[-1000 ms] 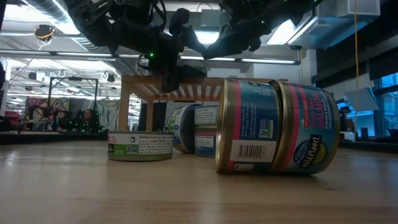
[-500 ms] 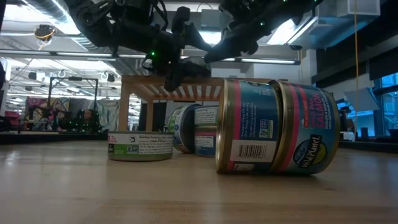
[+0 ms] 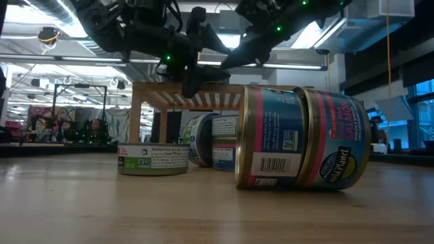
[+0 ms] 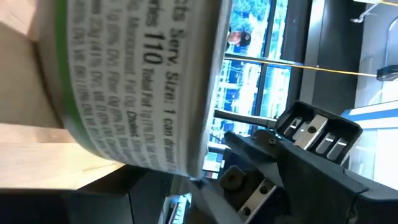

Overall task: Stack canned seafood by type on shelf
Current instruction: Put the green tuna can on the shelf

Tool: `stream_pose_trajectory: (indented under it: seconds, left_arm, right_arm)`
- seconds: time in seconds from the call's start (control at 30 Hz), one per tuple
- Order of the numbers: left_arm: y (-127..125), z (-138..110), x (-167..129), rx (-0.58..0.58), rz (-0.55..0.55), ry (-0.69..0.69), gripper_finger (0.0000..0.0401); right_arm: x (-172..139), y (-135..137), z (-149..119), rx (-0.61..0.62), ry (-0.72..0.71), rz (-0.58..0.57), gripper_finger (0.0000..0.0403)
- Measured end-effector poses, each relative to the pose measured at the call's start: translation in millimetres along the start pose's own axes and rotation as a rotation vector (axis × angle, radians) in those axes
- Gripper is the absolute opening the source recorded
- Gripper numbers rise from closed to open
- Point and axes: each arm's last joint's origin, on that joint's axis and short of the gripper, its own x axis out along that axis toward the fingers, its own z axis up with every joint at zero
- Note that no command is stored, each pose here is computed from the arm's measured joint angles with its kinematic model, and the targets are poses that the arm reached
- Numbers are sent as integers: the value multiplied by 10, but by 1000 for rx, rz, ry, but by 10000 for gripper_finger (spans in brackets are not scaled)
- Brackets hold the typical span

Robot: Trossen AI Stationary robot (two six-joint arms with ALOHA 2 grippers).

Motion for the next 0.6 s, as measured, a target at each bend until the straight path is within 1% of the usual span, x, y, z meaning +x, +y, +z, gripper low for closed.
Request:
stream_pose_trajectory:
  seconds: [0.2, 0.37, 0.6]
  left_arm:
    - [7, -3, -4, 56, 4, -3, 276]
    - [4, 19, 1, 59, -2, -37, 276]
    - [-8, 31, 7, 74, -10, -32, 276]
  right_arm:
    - [-14, 1, -10, -7, 22, -12, 115]
    - [-51, 25, 8, -15, 27, 2, 115]
    - [-93, 124, 17, -41, 54, 36, 115]
